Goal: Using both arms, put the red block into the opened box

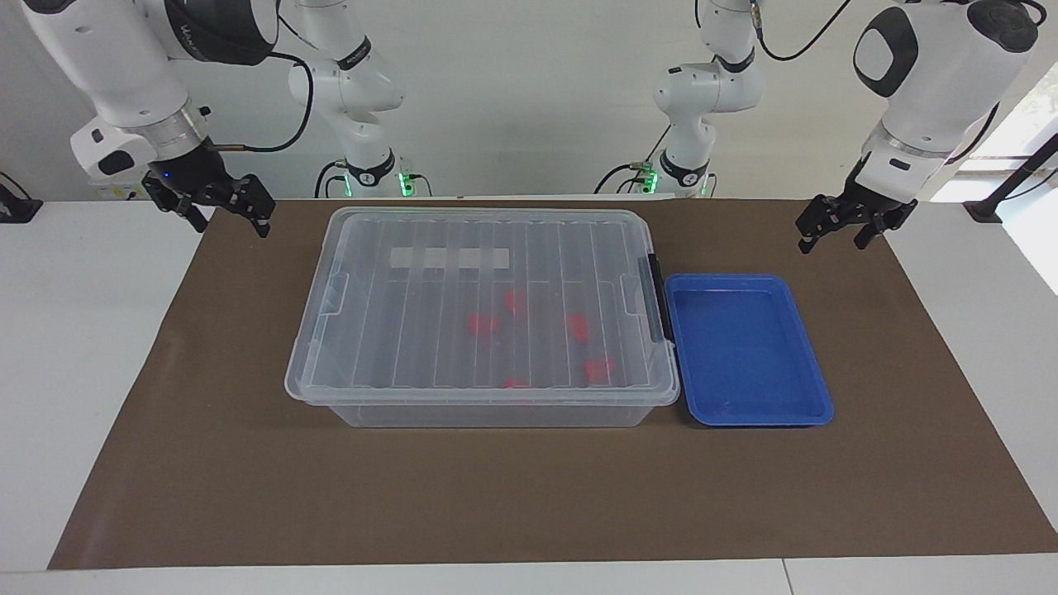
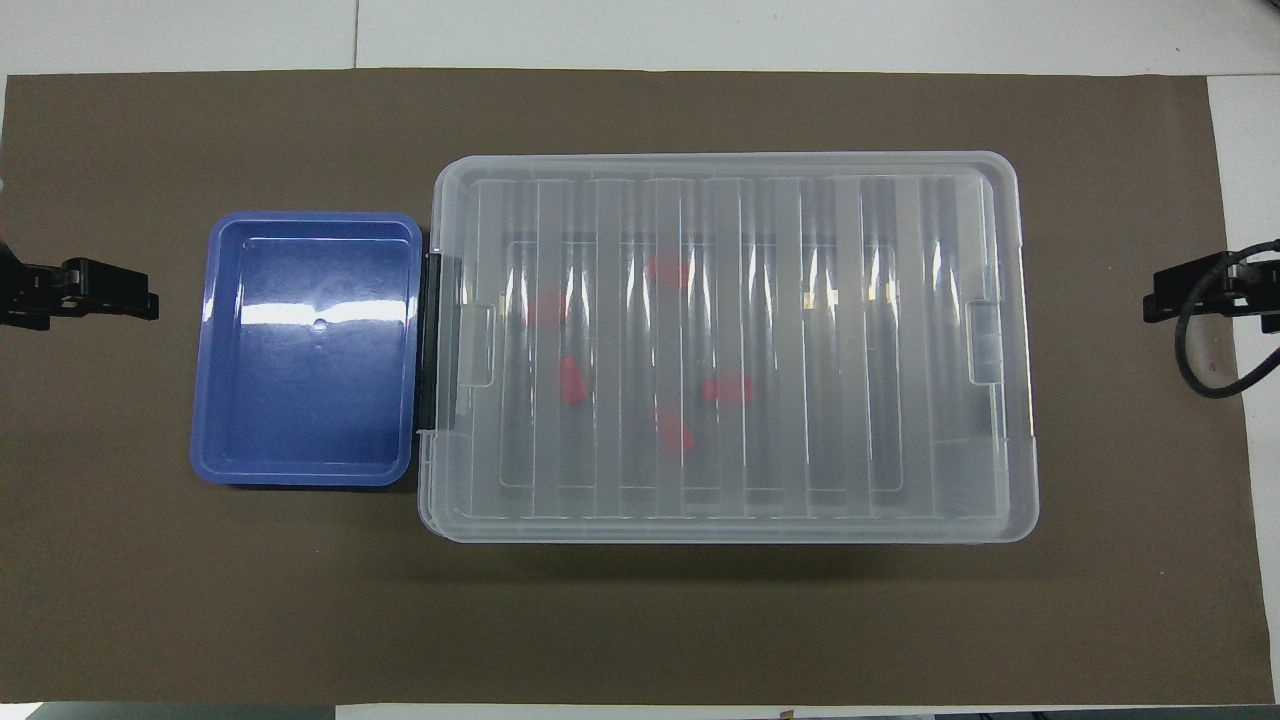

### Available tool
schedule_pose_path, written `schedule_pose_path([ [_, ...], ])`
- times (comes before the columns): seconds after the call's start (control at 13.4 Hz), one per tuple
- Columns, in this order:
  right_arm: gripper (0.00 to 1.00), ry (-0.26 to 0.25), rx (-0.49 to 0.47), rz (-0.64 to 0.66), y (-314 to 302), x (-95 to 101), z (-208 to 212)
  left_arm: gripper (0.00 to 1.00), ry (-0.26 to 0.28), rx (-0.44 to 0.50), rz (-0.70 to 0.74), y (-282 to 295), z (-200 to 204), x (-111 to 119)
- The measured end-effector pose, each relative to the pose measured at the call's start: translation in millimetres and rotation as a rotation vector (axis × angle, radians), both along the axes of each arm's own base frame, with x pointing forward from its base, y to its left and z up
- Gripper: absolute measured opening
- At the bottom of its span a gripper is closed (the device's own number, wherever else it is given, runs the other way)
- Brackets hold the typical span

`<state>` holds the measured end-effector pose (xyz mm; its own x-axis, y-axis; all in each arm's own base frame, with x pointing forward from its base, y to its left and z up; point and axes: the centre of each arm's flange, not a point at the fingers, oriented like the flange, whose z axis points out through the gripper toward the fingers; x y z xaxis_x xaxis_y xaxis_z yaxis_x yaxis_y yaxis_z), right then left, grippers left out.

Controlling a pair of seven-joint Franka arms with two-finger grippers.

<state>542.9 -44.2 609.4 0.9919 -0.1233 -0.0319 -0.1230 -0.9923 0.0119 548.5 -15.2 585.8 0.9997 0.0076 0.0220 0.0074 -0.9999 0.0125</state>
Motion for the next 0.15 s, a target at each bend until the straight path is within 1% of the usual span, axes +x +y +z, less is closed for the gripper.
schedule_pose_path([
  [0.15, 1.0, 0.0, 0.0, 0.0, 0.0, 0.0, 0.0, 1.0, 0.0, 0.0, 0.0, 0.0, 0.0, 0.0],
])
